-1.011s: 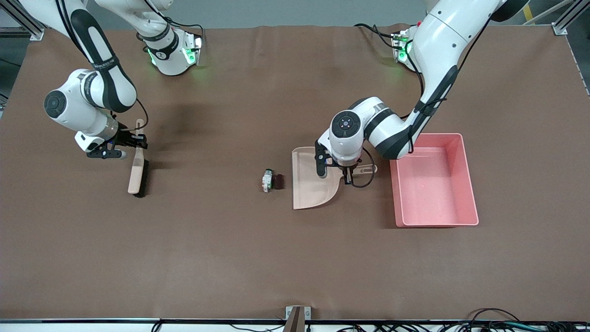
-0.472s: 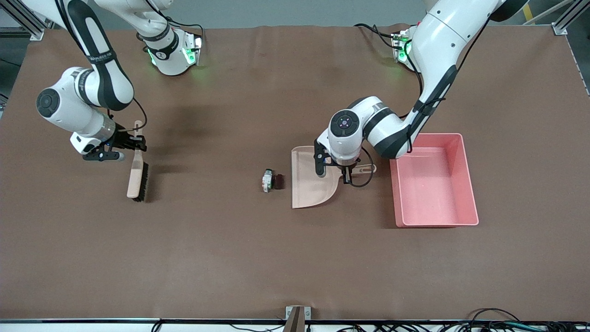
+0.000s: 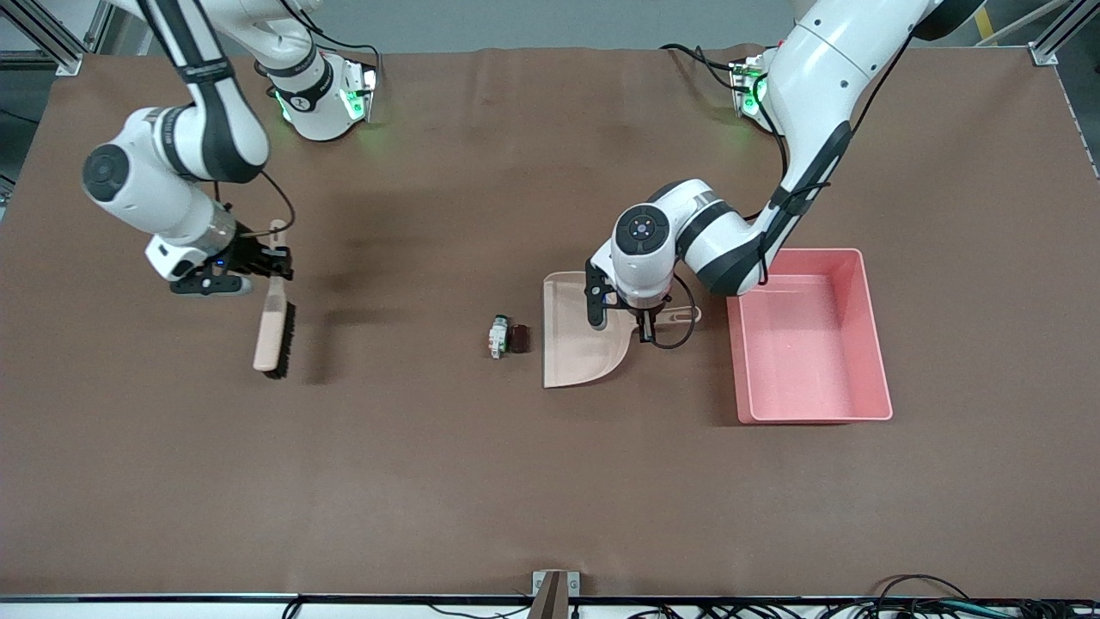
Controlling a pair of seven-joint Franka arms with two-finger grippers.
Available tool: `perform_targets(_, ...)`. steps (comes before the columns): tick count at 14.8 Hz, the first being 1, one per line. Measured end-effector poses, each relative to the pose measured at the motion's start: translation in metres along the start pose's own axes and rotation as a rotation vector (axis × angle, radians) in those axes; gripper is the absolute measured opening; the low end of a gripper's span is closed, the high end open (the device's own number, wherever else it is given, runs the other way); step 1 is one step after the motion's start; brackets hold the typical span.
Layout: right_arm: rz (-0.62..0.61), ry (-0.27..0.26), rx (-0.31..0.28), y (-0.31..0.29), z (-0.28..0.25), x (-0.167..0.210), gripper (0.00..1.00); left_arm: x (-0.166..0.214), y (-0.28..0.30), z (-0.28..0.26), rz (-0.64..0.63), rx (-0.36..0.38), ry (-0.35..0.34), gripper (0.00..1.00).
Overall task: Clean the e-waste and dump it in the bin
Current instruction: 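Move the brush with the right gripper toward the electronic parts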
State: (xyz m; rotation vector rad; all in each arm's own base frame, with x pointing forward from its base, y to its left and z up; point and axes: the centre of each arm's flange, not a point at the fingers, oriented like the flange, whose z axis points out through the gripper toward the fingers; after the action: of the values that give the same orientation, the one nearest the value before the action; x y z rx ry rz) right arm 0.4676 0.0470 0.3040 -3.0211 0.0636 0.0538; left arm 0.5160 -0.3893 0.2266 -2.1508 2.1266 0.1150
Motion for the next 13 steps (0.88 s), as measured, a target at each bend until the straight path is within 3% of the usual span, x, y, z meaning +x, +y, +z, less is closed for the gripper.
perform_targets(3,0.065,-0.009,0.012,-0.063,0.005,-0.008,0.26,0.000,0.000,0.000,0.000,0.001,0.001,0.34)
perform_targets(7,0.109,-0.041,0.059,-0.100,0.025,-0.016,0.26,0.001,0.000,-0.001,0.000,0.003,0.002,0.34)
perform_targets(13,0.087,0.021,0.053,-0.173,0.080,-0.029,0.26,0.001,0.000,-0.002,0.001,0.003,0.002,0.34)
